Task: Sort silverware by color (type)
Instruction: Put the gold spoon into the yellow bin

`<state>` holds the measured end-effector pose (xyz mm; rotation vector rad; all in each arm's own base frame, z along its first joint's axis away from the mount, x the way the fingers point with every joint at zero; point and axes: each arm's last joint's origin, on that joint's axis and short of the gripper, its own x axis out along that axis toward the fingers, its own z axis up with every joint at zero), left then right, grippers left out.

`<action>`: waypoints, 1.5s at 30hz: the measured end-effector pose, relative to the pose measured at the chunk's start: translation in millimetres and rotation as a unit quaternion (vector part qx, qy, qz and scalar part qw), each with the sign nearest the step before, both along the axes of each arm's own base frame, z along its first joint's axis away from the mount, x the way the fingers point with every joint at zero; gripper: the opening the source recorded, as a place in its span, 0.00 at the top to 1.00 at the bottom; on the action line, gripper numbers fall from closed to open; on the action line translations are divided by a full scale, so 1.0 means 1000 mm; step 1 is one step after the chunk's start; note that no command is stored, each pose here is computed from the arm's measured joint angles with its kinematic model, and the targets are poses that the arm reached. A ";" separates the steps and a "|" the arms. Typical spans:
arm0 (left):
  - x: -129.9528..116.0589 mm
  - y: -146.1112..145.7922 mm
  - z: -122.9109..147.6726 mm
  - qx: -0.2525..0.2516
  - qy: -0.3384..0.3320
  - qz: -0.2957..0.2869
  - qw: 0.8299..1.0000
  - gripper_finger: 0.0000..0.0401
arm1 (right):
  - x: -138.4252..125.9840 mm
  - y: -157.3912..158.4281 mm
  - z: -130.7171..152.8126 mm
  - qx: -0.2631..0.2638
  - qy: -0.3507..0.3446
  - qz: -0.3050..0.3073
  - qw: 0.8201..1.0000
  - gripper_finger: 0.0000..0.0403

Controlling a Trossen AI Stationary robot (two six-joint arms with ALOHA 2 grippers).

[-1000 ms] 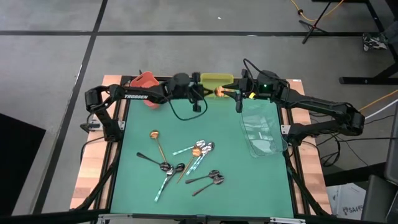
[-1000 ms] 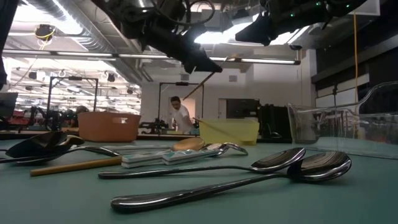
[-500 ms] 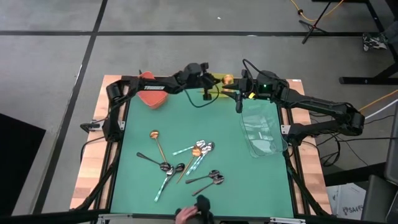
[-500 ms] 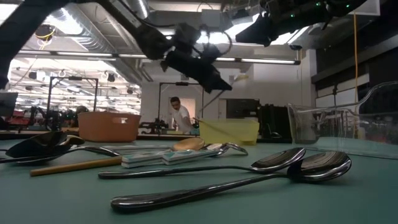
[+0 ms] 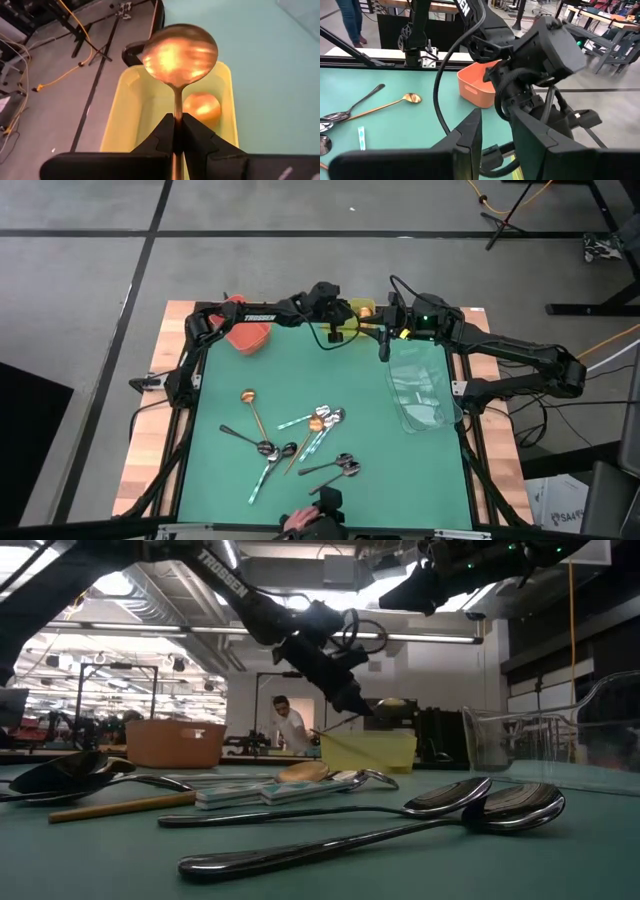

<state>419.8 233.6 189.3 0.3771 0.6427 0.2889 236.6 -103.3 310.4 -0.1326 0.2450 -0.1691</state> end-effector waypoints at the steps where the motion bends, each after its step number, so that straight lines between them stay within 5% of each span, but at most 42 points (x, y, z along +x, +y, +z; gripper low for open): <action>1: 0.000 0.000 -0.001 0.002 0.001 0.001 1.000 0.96 | 0.000 0.000 0.000 0.000 -0.001 0.000 1.000 0.76; 45: -0.001 0.003 -0.001 0.009 0.000 0.020 1.000 0.89 | 0.000 0.000 0.000 0.000 0.001 0.000 1.000 0.76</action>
